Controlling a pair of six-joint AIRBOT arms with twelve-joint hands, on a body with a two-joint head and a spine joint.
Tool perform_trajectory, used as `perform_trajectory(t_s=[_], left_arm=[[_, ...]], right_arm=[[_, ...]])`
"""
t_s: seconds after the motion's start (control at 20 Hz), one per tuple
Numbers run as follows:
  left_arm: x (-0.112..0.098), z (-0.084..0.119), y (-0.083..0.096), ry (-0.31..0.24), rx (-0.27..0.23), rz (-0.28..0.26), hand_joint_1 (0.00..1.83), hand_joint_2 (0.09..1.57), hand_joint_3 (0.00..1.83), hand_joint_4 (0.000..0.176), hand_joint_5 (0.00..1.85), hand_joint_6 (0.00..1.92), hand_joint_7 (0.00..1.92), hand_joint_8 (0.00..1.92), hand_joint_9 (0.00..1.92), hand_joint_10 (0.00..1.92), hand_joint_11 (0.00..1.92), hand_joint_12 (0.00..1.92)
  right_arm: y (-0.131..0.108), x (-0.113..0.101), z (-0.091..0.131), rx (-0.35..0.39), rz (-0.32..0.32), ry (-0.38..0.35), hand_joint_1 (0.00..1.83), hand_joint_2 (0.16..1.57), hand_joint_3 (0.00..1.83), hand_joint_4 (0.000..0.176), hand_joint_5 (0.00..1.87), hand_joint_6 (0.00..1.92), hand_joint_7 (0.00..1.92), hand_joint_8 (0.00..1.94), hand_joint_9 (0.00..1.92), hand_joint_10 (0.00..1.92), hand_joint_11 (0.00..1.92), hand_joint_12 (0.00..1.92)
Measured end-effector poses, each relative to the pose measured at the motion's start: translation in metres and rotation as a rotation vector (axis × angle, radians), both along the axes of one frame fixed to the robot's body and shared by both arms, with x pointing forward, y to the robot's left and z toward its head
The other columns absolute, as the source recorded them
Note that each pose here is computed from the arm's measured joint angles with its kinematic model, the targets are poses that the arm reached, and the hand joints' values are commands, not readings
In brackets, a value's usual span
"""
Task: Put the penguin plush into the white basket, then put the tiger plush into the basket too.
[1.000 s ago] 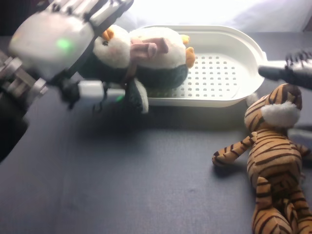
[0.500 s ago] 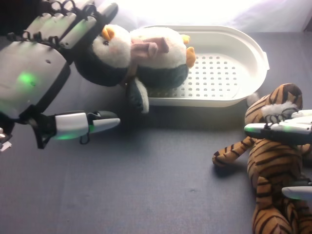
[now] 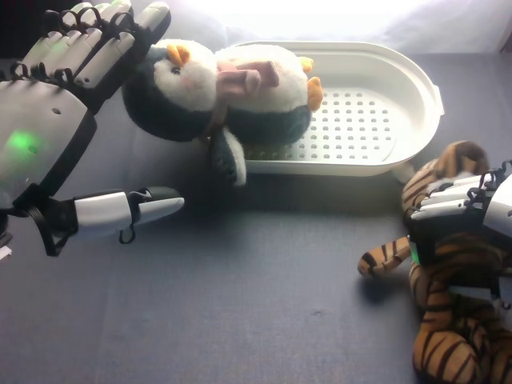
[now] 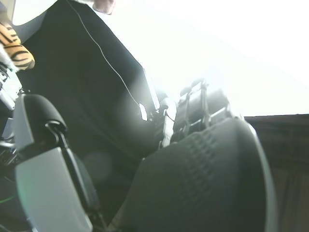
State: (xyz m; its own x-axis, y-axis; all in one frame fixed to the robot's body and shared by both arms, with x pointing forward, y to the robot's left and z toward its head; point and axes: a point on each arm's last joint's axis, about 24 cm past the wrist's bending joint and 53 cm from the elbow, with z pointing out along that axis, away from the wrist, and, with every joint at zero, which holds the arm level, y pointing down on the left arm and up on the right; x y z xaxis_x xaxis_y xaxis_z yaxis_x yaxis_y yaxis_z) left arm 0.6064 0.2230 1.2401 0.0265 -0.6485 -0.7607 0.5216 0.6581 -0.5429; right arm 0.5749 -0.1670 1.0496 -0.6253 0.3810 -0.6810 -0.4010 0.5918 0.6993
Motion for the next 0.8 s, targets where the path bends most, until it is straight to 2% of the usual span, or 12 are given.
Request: perform_trajectory(t_s=[0.1, 0.15, 0.2, 0.25, 0.3, 0.4, 0.55, 0.6, 0.65, 0.7, 0.75, 0.8], left_arm=[[-0.002, -0.001, 0.000, 0.000, -0.002, -0.005, 0.95, 0.80, 0.00, 0.172, 0.00, 0.00, 0.00, 0.00, 0.00, 0.00, 0.00, 0.00], [-0.003, -0.003, 0.000, 0.006, 0.000, -0.009, 0.94, 0.82, 0.00, 0.169, 0.00, 0.00, 0.00, 0.00, 0.00, 0.00, 0.00, 0.00], [-0.004, -0.006, 0.000, 0.020, -0.002, -0.009, 0.94, 0.82, 0.00, 0.172, 0.00, 0.00, 0.00, 0.00, 0.00, 0.00, 0.00, 0.00], [-0.004, -0.008, 0.002, 0.025, -0.002, -0.003, 0.94, 0.82, 0.00, 0.172, 0.00, 0.00, 0.00, 0.00, 0.00, 0.00, 0.00, 0.00], [-0.004, -0.008, 0.004, 0.025, -0.003, 0.003, 0.94, 0.81, 0.00, 0.172, 0.00, 0.00, 0.00, 0.00, 0.00, 0.00, 0.00, 0.00], [-0.006, -0.003, 0.004, 0.009, -0.010, -0.001, 0.93, 0.82, 0.00, 0.156, 0.00, 0.00, 0.00, 0.00, 0.00, 0.00, 0.00, 0.00], [-0.008, -0.001, 0.003, 0.000, -0.011, -0.007, 0.92, 0.81, 0.00, 0.167, 0.00, 0.00, 0.00, 0.00, 0.00, 0.00, 0.00, 0.00], [-0.007, -0.001, 0.005, 0.000, -0.015, 0.001, 0.91, 0.80, 0.00, 0.165, 0.00, 0.00, 0.00, 0.00, 0.00, 0.00, 0.00, 0.00], [-0.007, -0.001, 0.005, 0.000, -0.016, 0.003, 0.91, 0.81, 0.00, 0.168, 0.00, 0.00, 0.00, 0.00, 0.00, 0.00, 0.00, 0.00], [-0.007, -0.002, 0.005, 0.002, -0.014, 0.002, 0.91, 0.81, 0.00, 0.171, 0.00, 0.00, 0.00, 0.00, 0.00, 0.00, 0.00, 0.00], [-0.007, -0.002, 0.005, 0.004, -0.012, 0.001, 0.92, 0.80, 0.00, 0.166, 0.00, 0.00, 0.00, 0.00, 0.00, 0.00, 0.00, 0.00], [-0.008, -0.003, 0.004, 0.004, -0.009, -0.005, 0.94, 0.80, 0.00, 0.145, 0.00, 0.00, 0.00, 0.00, 0.00, 0.00, 0.00, 0.00]], right_arm=[[0.002, 0.002, 0.004, 0.010, -0.001, -0.009, 1.42, 1.34, 0.01, 0.000, 0.58, 1.76, 0.45, 1.71, 0.58, 1.89, 0.86, 1.91], [0.001, 0.002, 0.007, 0.020, -0.004, -0.006, 1.29, 1.37, 0.01, 0.000, 0.52, 1.89, 0.49, 1.77, 0.67, 1.92, 0.86, 1.92], [-0.003, 0.001, 0.016, 0.022, -0.011, -0.017, 1.08, 1.35, 0.00, 0.006, 0.61, 1.58, 0.55, 1.69, 0.67, 1.82, 0.81, 1.88], [-0.005, 0.001, 0.026, 0.034, -0.012, -0.036, 1.08, 1.35, 0.00, 0.006, 0.61, 1.58, 0.55, 1.69, 0.67, 1.82, 0.81, 1.88], [-0.007, 0.002, 0.049, 0.080, -0.013, -0.090, 1.12, 1.30, 0.00, 0.000, 0.74, 1.41, 0.58, 1.61, 0.61, 1.62, 0.69, 1.71], [-0.008, 0.014, 0.104, 0.208, -0.036, -0.250, 1.14, 1.27, 0.00, 0.004, 0.75, 1.42, 0.67, 1.45, 0.63, 1.41, 0.64, 1.53], [-0.009, 0.039, 0.157, 0.317, -0.075, -0.426, 1.32, 1.28, 0.00, 0.000, 0.75, 1.49, 0.57, 1.48, 0.61, 1.59, 0.57, 1.62], [-0.007, 0.051, 0.164, 0.341, -0.097, -0.447, 1.43, 1.28, 0.00, 0.000, 0.62, 1.60, 0.59, 1.60, 0.57, 1.64, 0.40, 1.67], [-0.003, 0.061, 0.165, 0.338, -0.101, -0.451, 1.33, 1.28, 0.00, 0.000, 0.62, 1.69, 0.63, 1.59, 0.51, 1.80, 0.48, 1.87], [0.003, 0.071, 0.165, 0.331, -0.103, -0.451, 1.31, 1.30, 0.01, 0.000, 0.69, 1.59, 0.56, 1.62, 0.54, 1.69, 0.46, 1.91], [0.013, 0.088, 0.167, 0.322, -0.108, -0.450, 1.33, 1.25, 0.00, 0.000, 0.79, 1.46, 0.64, 1.44, 0.64, 1.51, 0.50, 1.73], [0.019, 0.103, 0.167, 0.313, -0.122, -0.443, 1.33, 1.23, 0.00, 0.000, 0.85, 1.32, 0.65, 1.46, 0.67, 1.48, 0.53, 1.65]])
